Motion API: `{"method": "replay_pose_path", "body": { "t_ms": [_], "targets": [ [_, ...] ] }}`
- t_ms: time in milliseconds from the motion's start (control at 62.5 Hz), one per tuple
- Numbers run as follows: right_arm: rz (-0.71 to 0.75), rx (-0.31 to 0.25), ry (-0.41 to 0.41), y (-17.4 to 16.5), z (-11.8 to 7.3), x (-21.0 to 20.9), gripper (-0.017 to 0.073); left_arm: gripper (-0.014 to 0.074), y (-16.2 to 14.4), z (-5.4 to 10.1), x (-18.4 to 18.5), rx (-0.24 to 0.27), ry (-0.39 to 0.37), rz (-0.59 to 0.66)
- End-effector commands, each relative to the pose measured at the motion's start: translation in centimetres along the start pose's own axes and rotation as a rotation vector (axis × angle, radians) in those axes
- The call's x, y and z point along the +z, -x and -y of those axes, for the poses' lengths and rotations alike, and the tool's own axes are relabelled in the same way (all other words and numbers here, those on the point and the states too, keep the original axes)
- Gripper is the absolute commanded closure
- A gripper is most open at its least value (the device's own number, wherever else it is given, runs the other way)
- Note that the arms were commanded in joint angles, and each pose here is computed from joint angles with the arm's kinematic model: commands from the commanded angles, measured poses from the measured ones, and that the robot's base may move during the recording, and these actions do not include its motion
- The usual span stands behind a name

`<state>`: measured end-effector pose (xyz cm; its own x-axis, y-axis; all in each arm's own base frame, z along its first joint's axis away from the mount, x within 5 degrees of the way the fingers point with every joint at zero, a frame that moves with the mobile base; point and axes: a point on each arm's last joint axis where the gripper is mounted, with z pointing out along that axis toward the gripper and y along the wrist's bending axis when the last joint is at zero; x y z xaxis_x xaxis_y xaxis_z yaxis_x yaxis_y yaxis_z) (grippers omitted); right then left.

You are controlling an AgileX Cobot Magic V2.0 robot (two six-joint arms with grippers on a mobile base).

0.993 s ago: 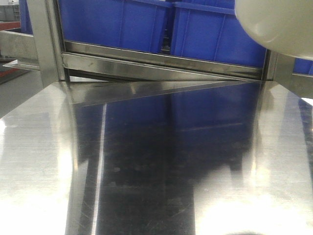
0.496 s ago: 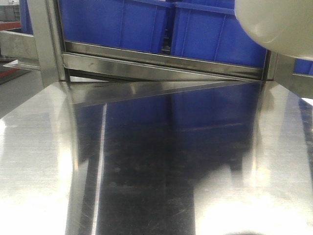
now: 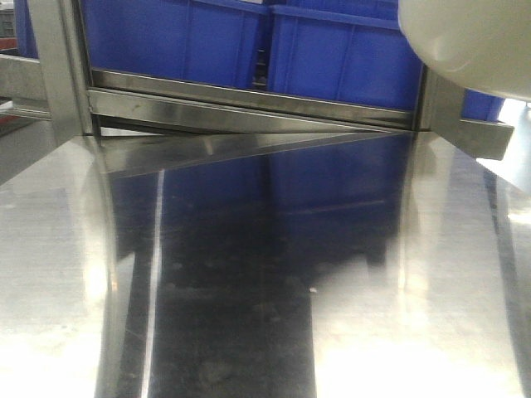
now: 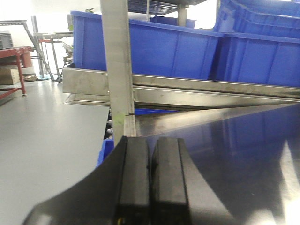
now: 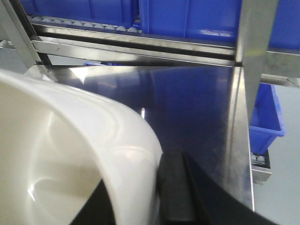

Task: Move white bin to right shelf second layer
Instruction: 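Hold the lifted white bin up with the right gripper, then drive the base away from the table holding the bin in the right gripper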

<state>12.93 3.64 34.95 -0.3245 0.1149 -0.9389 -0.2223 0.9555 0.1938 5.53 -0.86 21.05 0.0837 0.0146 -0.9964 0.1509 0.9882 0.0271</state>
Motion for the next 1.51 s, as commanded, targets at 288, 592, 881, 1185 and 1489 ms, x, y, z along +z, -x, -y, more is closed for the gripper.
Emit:
{"method": "replay_pose_path", "body": {
  "t_ms": [288, 592, 881, 1185, 1489],
  "targets": [
    [0.144, 0.001, 0.013, 1.96, -0.23, -0.64, 0.0503, 0.0509, -0.26, -0.03, -0.05, -0.013, 0.005, 0.067],
    [0.143, 0.001, 0.013, 1.95, -0.23, -0.61, 0.0503, 0.0509, -0.26, -0.03, -0.05, -0.013, 0.005, 0.067],
    [0.143, 0.001, 0.013, 1.95, -0.23, -0.61, 0.0503, 0.0509, -0.26, -0.03, -0.05, -0.013, 0.005, 0.067],
    [0.143, 0.001, 0.013, 1.95, -0.23, -0.61, 0.0503, 0.0509, -0.26, -0.03, -0.05, -0.013, 0.005, 0.067],
    [0.143, 0.001, 0.013, 1.95, -0.23, -0.61, 0.0503, 0.0509, -0.26, -0.03, -0.05, -0.013, 0.005, 0.067]
  ]
}}
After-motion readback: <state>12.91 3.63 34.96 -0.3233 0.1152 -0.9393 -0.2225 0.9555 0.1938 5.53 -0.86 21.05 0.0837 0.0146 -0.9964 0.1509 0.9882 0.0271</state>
